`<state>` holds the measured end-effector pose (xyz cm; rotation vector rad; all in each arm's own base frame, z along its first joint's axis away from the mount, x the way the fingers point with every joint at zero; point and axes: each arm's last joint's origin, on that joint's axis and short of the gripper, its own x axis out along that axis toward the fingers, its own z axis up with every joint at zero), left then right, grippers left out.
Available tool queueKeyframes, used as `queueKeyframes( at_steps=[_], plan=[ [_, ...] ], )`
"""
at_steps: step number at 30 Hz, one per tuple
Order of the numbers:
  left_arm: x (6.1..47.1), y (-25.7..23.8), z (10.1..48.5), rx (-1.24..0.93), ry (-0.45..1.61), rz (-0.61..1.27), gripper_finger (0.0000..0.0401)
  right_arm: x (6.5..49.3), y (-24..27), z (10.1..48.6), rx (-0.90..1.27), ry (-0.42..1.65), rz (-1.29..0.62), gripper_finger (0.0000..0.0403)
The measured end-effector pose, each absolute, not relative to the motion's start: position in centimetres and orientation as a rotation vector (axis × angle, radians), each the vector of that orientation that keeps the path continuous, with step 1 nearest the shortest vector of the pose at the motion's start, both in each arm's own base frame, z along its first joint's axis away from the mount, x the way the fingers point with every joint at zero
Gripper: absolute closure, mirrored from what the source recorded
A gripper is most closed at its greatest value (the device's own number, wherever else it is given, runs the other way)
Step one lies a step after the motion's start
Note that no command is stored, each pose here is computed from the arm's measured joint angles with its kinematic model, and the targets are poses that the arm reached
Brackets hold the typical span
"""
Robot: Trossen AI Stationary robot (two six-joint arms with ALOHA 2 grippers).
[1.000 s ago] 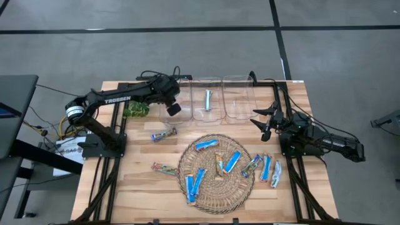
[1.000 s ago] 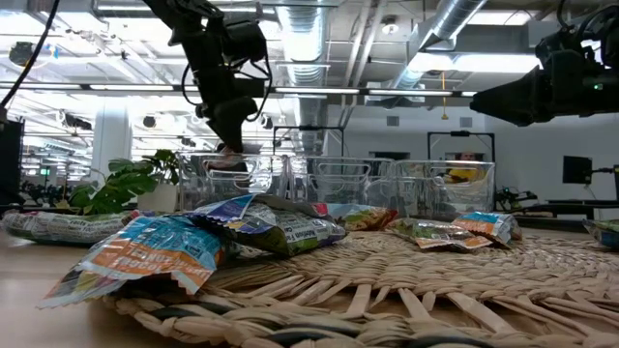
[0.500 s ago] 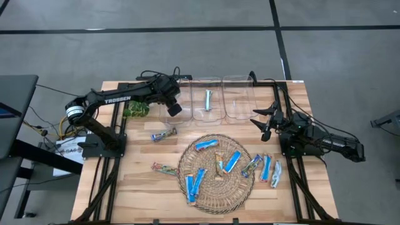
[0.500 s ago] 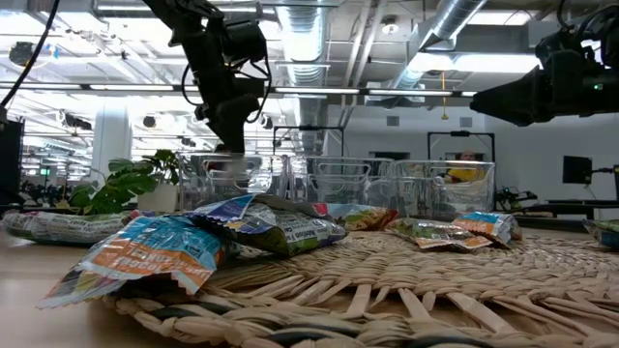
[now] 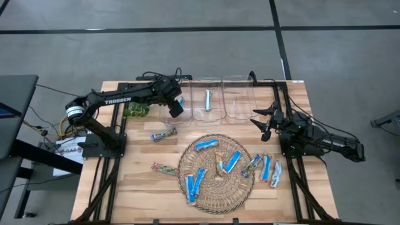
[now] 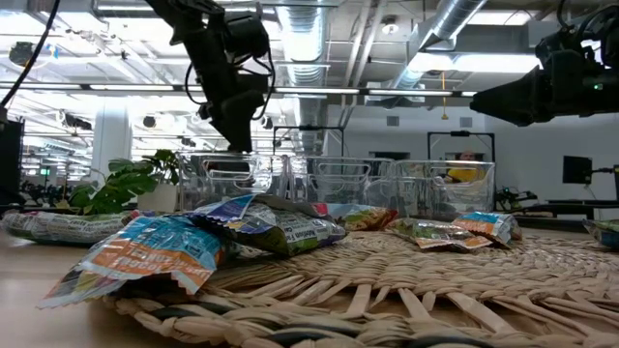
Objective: Pick and place Granola Bars by type
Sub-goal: Put the blue granola bar into the right transparent bin
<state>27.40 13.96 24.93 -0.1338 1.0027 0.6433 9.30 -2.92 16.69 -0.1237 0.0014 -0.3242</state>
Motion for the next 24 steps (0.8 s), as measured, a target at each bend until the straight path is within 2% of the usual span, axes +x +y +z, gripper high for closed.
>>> queueKeyframes(
  at_steps=[13, 24],
  plan=[
    [25.7, 9.4, 29.0, -0.076, 0.89, 0.499, 0.0232, 9.3, -2.9, 16.7, -0.124, 0.001, -0.324, 0.0188],
    [20.6, 4.6, 27.2, -0.341, 0.839, 0.484, 0.0233, 9.3, -2.9, 16.7, -0.124, 0.001, -0.324, 0.0188]
  ],
)
